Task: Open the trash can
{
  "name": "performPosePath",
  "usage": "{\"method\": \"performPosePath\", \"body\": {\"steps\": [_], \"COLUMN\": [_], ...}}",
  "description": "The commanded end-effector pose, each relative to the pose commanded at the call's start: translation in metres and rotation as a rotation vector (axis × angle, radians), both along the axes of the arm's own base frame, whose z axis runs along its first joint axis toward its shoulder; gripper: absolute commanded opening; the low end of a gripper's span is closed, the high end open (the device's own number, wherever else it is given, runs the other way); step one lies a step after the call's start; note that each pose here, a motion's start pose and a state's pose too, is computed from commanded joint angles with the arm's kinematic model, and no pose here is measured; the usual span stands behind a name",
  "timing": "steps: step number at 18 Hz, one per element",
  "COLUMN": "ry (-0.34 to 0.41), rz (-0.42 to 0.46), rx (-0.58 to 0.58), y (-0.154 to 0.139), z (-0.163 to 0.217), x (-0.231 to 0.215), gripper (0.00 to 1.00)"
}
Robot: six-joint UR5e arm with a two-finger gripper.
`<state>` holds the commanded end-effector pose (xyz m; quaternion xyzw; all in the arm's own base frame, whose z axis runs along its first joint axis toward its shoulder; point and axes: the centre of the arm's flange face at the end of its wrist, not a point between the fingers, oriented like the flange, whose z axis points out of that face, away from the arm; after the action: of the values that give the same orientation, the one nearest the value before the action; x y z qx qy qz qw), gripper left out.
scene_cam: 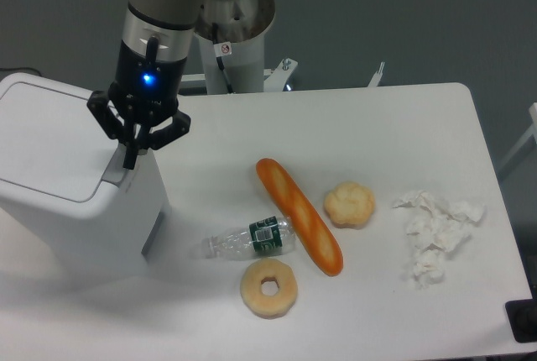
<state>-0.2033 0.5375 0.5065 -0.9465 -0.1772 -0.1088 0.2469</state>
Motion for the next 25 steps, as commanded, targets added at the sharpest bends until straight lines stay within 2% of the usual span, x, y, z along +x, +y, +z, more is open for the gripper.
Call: {"method": "performPosePath", "body": {"steps": [9, 16, 17, 18, 20, 21, 22, 25], "ry": [-0.011, 0.002, 0.000, 0.001, 0.008, 0.016, 0.017, 0.051], "rz": [0.000, 0.000, -0.002, -0.005, -0.008, -0.008, 0.002, 0.037], "rx": [-0.020, 0.005, 0.008, 0.018, 0.038, 0.042, 0.044, 0.055], "y": [0.000, -0.003, -0.002, -0.002, -0.001, 0.000, 0.000, -0.009], "z": [-0.013, 0.002, 0.003, 0.007, 0.016, 0.018, 0.019, 0.015], "x": [0.000, 0.002, 0.001, 0.002, -0.003, -0.006, -0.012, -0.056], "gripper": [0.03, 0.04, 0.10, 0.24, 0.68, 0.86, 0.98, 1.00]}}
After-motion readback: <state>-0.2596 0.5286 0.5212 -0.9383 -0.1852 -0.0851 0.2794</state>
